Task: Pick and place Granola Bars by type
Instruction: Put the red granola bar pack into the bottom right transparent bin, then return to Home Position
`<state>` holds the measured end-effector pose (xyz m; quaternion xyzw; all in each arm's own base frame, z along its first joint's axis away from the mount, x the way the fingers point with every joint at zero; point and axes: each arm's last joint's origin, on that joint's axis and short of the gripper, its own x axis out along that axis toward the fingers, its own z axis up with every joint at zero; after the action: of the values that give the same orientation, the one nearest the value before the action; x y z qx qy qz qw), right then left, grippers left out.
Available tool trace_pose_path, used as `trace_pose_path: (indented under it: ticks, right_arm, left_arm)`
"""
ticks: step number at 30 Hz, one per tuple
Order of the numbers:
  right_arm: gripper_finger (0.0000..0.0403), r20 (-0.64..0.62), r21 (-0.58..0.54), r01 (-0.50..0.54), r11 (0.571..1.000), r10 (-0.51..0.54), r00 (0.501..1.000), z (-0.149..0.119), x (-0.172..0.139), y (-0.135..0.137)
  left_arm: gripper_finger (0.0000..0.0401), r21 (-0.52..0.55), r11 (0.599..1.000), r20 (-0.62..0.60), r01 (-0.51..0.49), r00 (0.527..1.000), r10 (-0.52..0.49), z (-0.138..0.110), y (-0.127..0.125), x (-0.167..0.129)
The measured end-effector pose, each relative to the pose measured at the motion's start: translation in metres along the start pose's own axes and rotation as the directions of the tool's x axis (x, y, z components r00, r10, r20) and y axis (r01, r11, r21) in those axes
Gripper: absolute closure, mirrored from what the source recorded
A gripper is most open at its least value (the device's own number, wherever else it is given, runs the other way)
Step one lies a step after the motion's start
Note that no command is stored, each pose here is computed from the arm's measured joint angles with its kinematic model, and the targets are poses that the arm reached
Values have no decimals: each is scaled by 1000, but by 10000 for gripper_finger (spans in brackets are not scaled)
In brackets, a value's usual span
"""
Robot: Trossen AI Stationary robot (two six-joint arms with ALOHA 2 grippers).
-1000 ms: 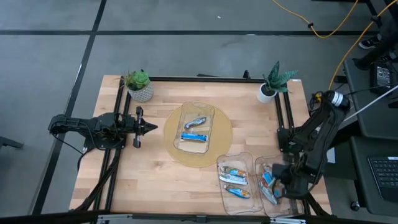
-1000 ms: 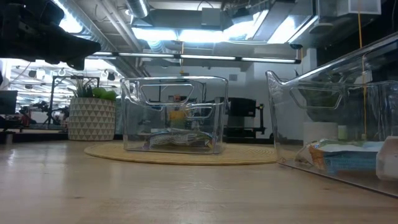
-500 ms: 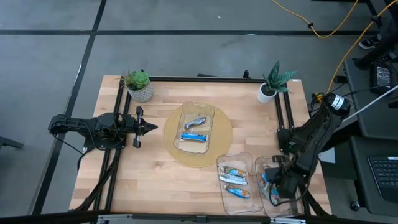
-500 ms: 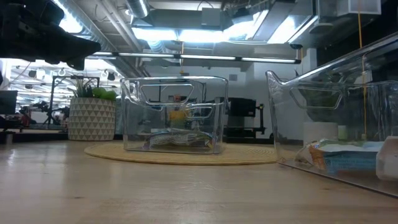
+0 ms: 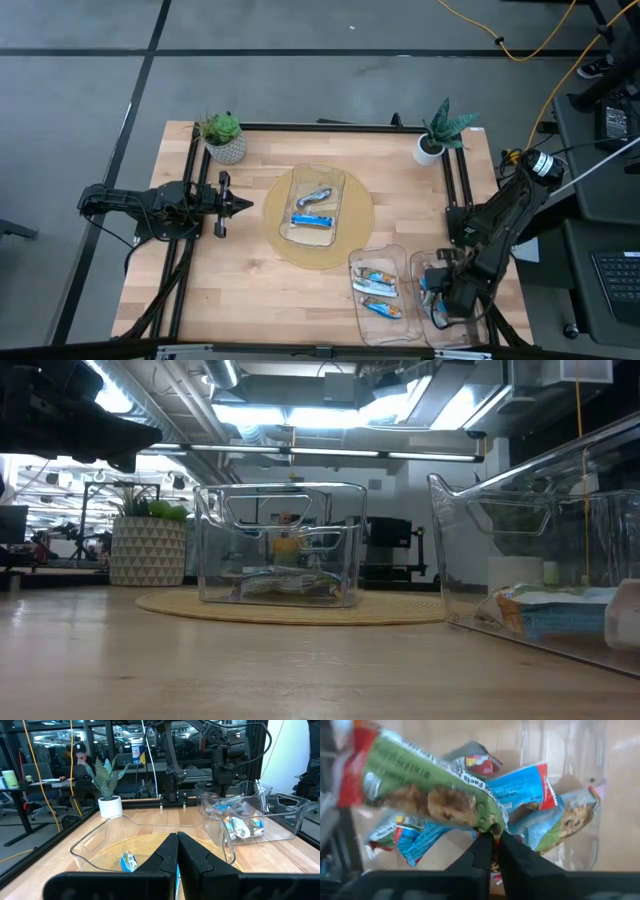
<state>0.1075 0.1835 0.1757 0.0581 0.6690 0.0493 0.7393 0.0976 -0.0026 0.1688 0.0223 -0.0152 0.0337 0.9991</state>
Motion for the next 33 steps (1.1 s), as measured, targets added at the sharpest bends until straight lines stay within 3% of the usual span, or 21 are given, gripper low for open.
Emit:
trace_pose_path:
  ticks: [7, 12, 17, 22, 27, 33]
  right_arm:
    - [300, 119, 8, 7, 1000, -8, 993, 9, -22, 8]
    - [237, 194, 10, 104, 995, -104, 976, 12, -51, 6]
    - [196, 341, -72, 181, 981, -147, 928, 18, -85, 8]
    - [181, 517, -191, 276, 942, -143, 844, 37, -123, 4]
    - [187, 678, -231, 414, 880, -159, 718, 69, -163, -12]
    - [207, 862, -209, 492, 845, -78, 500, 115, -202, -40]
  left_arm:
    - [399, 0, 1000, 1, 0, 1000, 0, 0, 0, 0]
    - [399, 0, 1000, 0, 0, 1000, 0, 0, 0, 0]
    - [399, 0, 1000, 0, 0, 1000, 0, 0, 0, 0]
    - [399, 0, 1000, 0, 0, 1000, 0, 0, 0, 0]
    - [399, 0, 1000, 0, 0, 1000, 0, 0, 0, 0]
    - [399, 0, 1000, 0, 0, 1000, 0, 0, 0, 0]
